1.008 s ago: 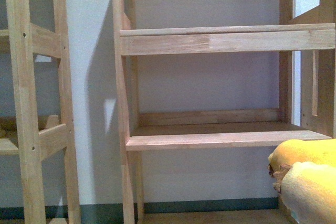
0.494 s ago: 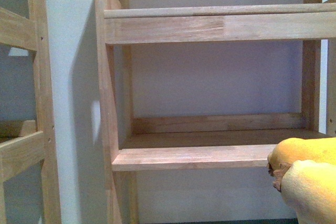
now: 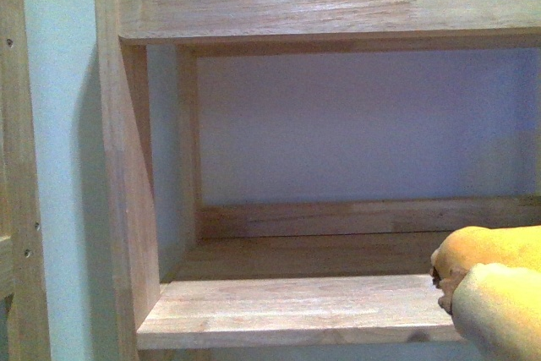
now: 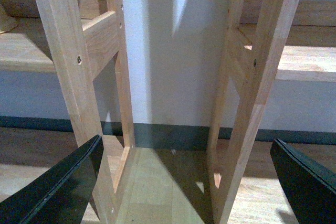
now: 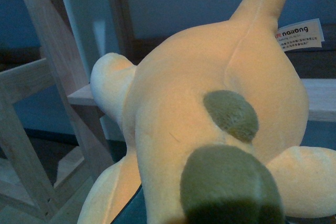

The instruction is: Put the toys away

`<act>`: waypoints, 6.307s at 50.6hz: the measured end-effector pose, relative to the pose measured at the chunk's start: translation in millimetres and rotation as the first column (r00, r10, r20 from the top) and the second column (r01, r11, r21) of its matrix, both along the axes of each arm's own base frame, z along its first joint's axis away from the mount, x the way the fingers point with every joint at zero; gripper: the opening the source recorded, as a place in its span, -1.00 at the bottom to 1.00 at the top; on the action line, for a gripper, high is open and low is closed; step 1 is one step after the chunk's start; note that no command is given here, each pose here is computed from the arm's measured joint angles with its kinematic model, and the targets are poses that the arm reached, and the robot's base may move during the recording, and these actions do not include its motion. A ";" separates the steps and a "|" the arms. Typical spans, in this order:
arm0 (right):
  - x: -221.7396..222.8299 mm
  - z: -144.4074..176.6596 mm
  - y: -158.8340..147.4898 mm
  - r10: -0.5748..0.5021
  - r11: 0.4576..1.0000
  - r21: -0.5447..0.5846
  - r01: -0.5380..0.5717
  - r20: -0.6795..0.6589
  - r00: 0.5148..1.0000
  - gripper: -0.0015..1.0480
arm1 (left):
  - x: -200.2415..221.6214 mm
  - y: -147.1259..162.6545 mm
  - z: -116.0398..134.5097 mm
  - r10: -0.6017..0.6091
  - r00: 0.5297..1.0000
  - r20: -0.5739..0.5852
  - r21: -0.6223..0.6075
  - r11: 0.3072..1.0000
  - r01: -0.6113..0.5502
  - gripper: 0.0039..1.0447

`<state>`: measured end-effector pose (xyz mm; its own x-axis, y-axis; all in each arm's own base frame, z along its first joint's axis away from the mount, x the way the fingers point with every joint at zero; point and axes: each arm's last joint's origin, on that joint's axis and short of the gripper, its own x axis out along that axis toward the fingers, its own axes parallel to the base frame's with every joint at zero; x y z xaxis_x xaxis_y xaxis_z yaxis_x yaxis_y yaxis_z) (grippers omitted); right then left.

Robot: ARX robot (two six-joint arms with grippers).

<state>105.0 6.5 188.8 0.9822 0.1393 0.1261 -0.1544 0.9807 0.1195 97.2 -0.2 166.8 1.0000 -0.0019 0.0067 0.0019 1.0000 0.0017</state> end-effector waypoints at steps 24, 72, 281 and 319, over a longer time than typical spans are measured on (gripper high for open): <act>-5.3 75.3 7.4 0.004 0.983 -0.182 0.029 0.183 0.983 -0.68 | 0.0 0.0 0.0 0.000 1.000 0.000 0.000 1.000 0.000 0.89; 47.9 280.0 5.5 -0.009 0.986 -0.142 0.082 0.453 0.892 -0.68 | 0.0 0.0 0.0 0.000 1.000 0.000 0.000 1.000 0.000 0.89; 84.3 247.3 6.9 -0.040 0.998 -0.024 0.052 0.360 0.932 0.99 | 0.0 0.0 0.0 0.000 1.000 0.000 0.000 1.000 0.000 0.89; 14.1 76.1 0.5 -0.092 0.993 -0.055 0.100 0.132 0.987 0.94 | 0.0 0.0 0.0 0.000 1.000 0.000 0.000 1.000 0.000 0.89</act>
<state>119.0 7.0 265.0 0.9675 0.0565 0.2464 -0.0693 0.9966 0.0436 97.2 -0.2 166.8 1.0000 -0.0015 0.0067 0.0015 1.0000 0.0013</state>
